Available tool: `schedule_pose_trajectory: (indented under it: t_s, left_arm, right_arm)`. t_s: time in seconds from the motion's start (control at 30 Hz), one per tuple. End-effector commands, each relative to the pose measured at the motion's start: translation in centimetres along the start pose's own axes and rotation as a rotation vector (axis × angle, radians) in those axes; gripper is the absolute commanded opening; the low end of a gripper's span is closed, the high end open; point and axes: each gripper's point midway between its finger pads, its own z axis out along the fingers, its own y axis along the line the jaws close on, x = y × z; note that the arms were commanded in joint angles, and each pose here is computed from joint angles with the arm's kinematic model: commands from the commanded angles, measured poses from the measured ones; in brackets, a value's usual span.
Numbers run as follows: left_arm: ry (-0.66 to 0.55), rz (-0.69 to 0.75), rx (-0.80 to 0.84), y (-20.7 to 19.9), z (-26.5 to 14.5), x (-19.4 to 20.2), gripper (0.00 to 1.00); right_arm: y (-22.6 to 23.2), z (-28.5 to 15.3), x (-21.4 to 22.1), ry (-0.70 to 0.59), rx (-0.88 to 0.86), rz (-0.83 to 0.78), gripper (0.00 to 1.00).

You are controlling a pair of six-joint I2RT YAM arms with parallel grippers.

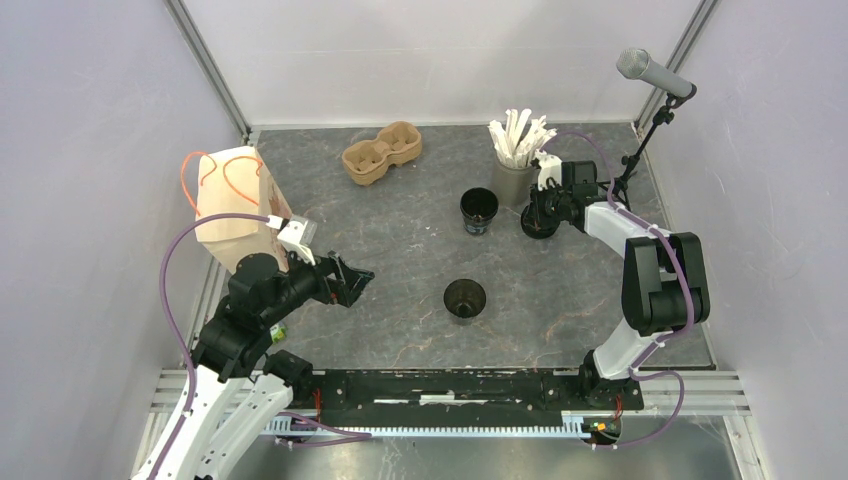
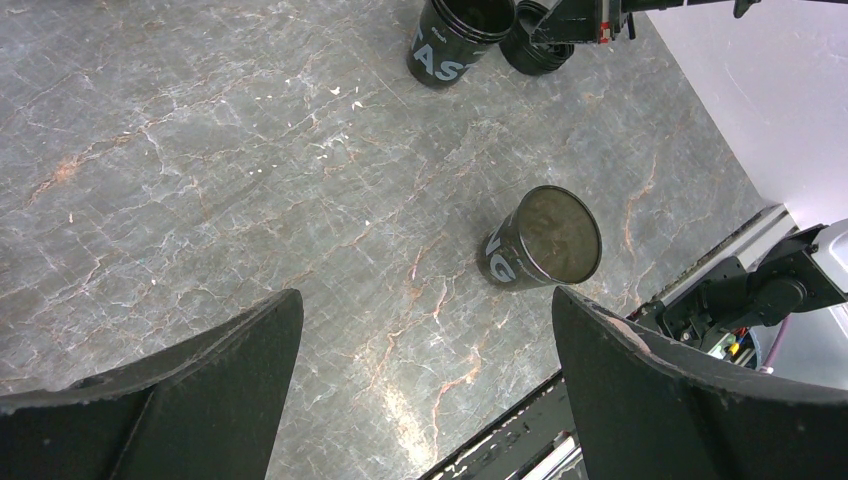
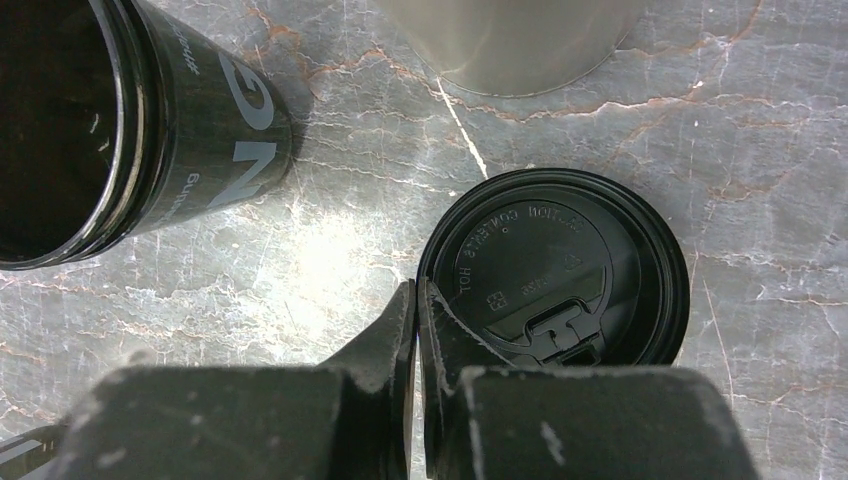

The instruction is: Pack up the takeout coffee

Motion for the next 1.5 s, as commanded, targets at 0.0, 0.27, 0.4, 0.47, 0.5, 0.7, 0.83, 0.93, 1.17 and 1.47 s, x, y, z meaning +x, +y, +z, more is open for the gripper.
schedule_pose_trajectory:
  t_s: [0.0,0.27,0.4,0.47,0.5,0.7,0.83,0.93,1.17,1.47]
  left_arm:
    - [-0.006,-0.02,0.029,-0.6,0.2,-0.1,1.0]
    - [-0.007,-0.021,0.029,-0.6,0.1,-0.2,1.0]
    - [-0.006,-0.022,0.03,-0.6,0.2,-0.2,1.0]
    - [-0.006,-0.023,0.029,-0.6,0.2,-0.2,1.0]
    - [-0.006,-0.023,0.027,-0.6,0.2,-0.1,1.0]
    - [-0.005,-0.024,0.028,-0.6,0.2,-0.2,1.0]
    - [0.001,-0.026,0.028,-0.6,0.3,0.0,1.0]
    - [0.001,-0.025,0.029,-0.6,0.3,0.0,1.0]
    - [0.002,-0.027,0.025,-0.5,0.3,0.0,1.0]
    - [0.006,-0.029,0.027,-0.5,0.4,0.0,1.0]
  right_arm:
    - [-0.2,-0.4,-1.7,-0.05,0.007,-0.018,0.03]
    - [0.1,-1.4,-2.9,-0.087,0.006,-0.015,0.0]
    - [0.6,-2.7,-4.3,-0.139,-0.011,0.018,0.0]
    - [0.5,-3.3,-4.8,-0.169,-0.017,0.049,0.0]
    - [0.6,-3.4,-4.8,-0.177,-0.024,0.058,0.0]
    - [0.7,-3.4,-4.5,-0.178,-0.044,0.073,0.0]
    - [0.3,-3.1,-4.2,-0.171,-0.028,0.074,0.0]
    - [0.1,-2.3,-3.1,-0.136,-0.033,0.085,0.0]
    - [0.6,-1.8,-2.6,-0.136,-0.06,0.121,0.0]
    - [-1.6,-3.0,-2.5,-0.135,0.089,0.125,0.0]
